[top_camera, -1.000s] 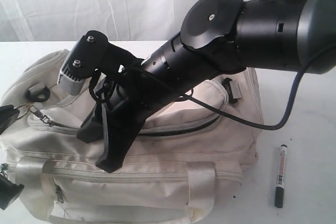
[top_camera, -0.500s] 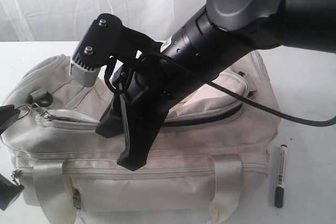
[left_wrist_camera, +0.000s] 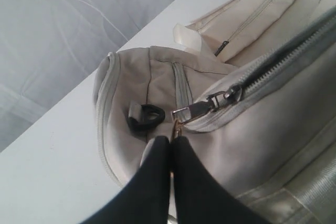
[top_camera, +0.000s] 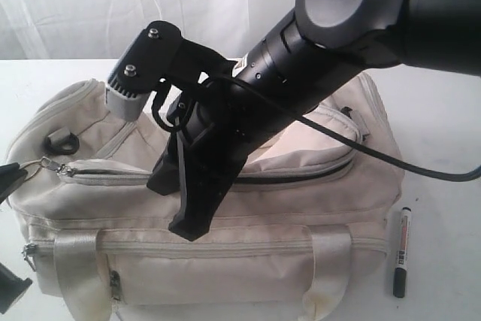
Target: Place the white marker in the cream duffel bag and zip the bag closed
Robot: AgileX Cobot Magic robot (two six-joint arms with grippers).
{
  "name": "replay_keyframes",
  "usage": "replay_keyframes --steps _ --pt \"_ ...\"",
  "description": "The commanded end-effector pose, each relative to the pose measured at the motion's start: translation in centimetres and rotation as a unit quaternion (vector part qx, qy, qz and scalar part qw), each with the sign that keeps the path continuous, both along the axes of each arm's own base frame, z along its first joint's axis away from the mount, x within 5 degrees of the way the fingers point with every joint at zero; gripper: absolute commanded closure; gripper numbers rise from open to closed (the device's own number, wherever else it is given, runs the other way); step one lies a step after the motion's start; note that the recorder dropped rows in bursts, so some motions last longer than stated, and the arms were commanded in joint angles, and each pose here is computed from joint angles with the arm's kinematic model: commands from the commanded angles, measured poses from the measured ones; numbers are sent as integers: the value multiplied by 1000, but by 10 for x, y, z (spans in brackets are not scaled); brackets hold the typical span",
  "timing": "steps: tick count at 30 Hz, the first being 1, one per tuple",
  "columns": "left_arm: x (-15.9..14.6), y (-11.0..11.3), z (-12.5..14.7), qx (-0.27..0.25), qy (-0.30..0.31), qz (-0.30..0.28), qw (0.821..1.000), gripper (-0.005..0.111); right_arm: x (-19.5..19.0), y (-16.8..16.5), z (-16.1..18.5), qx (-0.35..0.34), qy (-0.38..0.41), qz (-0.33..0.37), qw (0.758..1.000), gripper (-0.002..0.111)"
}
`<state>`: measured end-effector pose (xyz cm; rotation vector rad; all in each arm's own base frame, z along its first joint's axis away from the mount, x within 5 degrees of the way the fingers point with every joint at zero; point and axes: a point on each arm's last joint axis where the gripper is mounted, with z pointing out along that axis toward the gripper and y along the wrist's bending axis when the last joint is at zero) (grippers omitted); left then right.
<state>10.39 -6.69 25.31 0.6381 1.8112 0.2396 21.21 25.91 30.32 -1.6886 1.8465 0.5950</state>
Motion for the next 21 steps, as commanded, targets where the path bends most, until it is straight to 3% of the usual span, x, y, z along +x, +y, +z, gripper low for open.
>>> replay_keyframes --steps 1,6,16,21 --pt "0 5 -2 2 5 17 1000 107 -2 -3 6 2 -8 -2 1000 104" --pt "2 7 0 10 -3 26 1000 107 -2 -3 6 2 -8 -2 1000 104" --pt "13 27 7 19 -42 111 993 107 -2 -3 6 3 -7 -3 1000 104" --pt "15 19 9 -2 -57 69 996 107 -2 -2 7 9 -6 -7 1000 104"
